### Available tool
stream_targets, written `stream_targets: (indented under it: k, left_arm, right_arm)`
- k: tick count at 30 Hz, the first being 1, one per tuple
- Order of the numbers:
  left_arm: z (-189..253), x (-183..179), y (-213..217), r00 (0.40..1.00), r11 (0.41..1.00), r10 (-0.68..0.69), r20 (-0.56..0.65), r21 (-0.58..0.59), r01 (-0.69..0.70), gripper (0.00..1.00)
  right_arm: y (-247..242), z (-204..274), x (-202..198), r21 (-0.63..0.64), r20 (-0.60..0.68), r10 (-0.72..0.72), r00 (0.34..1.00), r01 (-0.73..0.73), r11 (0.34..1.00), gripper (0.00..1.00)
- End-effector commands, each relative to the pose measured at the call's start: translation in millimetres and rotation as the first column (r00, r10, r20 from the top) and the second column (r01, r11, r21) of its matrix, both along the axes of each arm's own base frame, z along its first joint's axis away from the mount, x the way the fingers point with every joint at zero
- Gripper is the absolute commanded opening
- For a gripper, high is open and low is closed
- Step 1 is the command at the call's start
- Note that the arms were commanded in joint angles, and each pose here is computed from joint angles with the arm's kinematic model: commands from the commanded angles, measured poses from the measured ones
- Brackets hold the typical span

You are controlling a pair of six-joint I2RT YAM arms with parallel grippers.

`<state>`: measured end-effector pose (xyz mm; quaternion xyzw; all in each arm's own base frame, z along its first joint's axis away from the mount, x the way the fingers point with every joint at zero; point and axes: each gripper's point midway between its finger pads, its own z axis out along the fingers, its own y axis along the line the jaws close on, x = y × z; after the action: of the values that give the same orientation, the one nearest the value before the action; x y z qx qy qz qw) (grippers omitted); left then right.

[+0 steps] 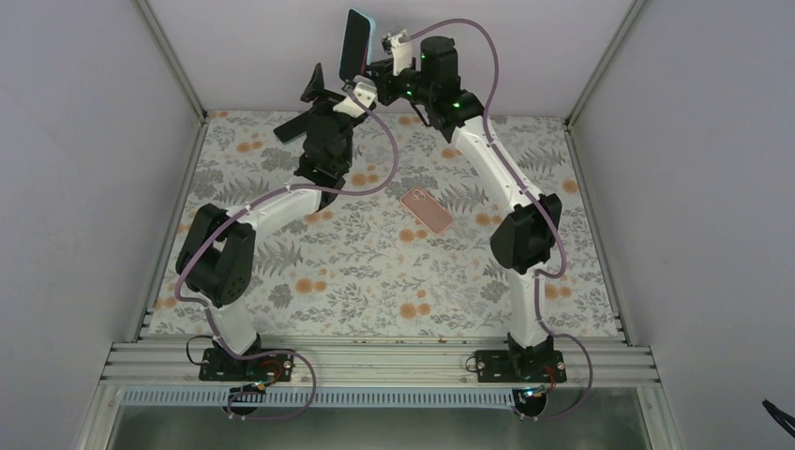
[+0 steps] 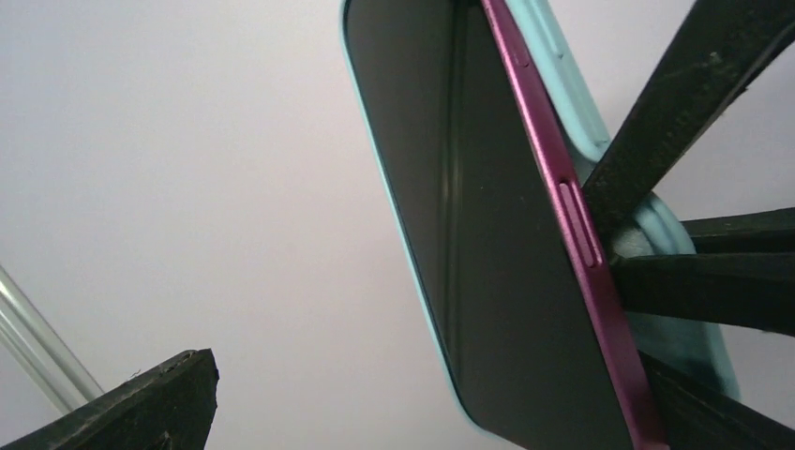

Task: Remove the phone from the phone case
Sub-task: Remove the phone case from the phone.

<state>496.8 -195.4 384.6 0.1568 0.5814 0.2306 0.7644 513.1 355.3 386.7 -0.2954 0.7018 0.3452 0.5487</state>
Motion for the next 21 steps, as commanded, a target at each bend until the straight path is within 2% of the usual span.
stream_targets:
  k: [1,11,16,21]
  left_arm:
    - [44.0,1.6,66.9,0.958,0.966,0.240,0.157,-0.133,-0.221,1.00]
    - [32.4,36.5,40.2,0.986,0.986,0.119,0.113,-0.134,-0.103,1.00]
    - [33.5,54.0,16.1,0.996,0.992,0.019,0.089,-0.122,-0.008,0.80]
    - [29.4,66.6,-9.4,0.996,0.987,-0.084,0.039,-0.133,0.089,0.70]
  right_arm:
    - [4.5,6.9,-29.3,-0.003,-0.041,0.073,0.997,-0.073,0.997,0.03]
    - [42.7,-14.0,-66.1,0.003,-0.096,0.234,0.967,-0.235,0.972,0.03]
    - [67.5,-13.2,-88.8,-0.023,-0.075,0.299,0.951,-0.301,0.953,0.03]
    - [81.5,-6.6,-109.7,-0.011,-0.067,0.355,0.932,-0.357,0.934,0.03]
